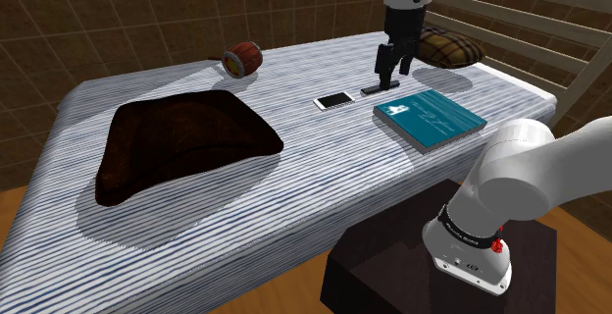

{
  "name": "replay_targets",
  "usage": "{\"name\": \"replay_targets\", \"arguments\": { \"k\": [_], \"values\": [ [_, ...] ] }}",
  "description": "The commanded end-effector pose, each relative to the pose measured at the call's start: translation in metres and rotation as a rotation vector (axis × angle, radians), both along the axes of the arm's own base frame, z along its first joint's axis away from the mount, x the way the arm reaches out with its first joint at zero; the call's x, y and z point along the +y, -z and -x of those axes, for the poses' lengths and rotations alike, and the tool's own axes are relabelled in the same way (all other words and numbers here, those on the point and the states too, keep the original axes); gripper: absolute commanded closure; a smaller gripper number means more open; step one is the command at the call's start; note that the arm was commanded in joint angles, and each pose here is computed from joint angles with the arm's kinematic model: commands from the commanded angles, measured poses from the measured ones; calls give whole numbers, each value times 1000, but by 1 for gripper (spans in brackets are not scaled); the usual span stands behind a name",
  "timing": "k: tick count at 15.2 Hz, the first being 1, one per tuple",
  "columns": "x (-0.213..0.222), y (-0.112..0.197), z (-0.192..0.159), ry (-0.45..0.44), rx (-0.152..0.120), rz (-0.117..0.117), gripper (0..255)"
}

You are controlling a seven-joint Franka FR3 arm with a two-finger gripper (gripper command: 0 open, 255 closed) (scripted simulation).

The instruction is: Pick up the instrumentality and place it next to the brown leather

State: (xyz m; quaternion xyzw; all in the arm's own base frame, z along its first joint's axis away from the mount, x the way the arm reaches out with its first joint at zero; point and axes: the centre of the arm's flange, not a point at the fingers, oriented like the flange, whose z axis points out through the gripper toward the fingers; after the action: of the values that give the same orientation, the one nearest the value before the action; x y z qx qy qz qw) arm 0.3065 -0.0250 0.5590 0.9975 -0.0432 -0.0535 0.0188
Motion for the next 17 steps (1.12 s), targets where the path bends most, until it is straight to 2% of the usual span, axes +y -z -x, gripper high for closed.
{"name": "replay_targets", "arguments": {
  "k": [1,9,17],
  "values": [
    [0,0,0,0,0,0,0],
    [-93,44,11,-249,-27,-5,0],
    [-185,89,-2,-497,-54,-9,0]
  ]
}}
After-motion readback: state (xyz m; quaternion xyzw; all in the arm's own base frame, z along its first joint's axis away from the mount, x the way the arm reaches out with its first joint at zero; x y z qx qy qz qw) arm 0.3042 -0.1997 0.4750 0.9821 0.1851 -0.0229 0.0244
